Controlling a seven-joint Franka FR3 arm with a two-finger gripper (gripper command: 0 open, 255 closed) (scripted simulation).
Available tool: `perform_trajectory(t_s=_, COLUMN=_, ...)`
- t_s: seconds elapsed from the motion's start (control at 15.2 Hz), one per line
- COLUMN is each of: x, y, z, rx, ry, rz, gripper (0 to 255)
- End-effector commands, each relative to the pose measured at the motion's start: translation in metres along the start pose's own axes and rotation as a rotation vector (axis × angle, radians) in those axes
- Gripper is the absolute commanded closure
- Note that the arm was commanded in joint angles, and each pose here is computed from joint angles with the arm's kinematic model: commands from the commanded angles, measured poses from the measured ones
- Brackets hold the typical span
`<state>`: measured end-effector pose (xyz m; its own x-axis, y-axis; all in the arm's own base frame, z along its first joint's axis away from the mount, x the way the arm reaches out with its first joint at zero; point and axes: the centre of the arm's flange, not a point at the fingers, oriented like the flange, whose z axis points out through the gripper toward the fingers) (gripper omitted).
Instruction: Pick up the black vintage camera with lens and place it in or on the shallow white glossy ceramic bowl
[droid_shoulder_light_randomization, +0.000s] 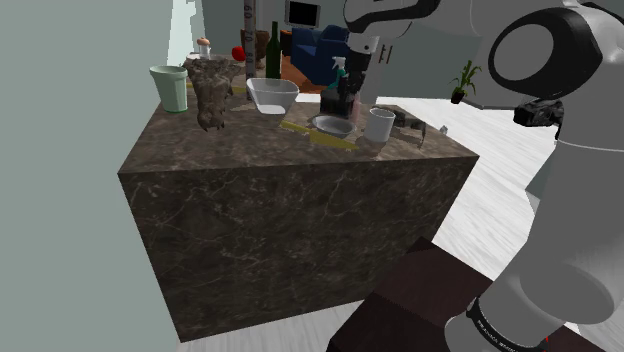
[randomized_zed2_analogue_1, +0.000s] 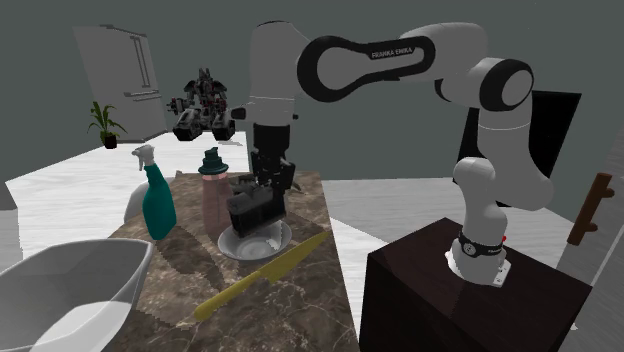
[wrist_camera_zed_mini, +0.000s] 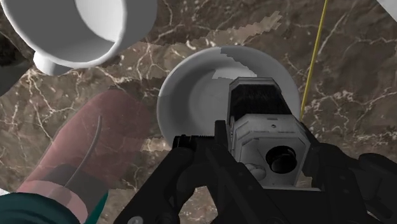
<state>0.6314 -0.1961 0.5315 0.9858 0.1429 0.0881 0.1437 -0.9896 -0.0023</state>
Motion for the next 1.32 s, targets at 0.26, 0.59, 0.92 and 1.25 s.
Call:
perform_trajectory(t_s=0.26, x=-0.003, y=0.0, z=0.031, rx=-0.001, ry=0.001, rz=0.0, gripper=255)
perform_trajectory(t_s=0.59, x=-0.004, y=0.0, z=0.042, rx=-0.001, ry=0.001, rz=0.0, gripper=255)
perform_trajectory(t_s=0.92, x=-0.004, y=0.0, z=0.042, rx=-0.001, ry=0.001, rz=0.0, gripper=255)
perform_trajectory(t_s=1.25, x=-0.004, y=0.0, z=0.042, rx=-0.001, ry=0.001, rz=0.0, gripper=0)
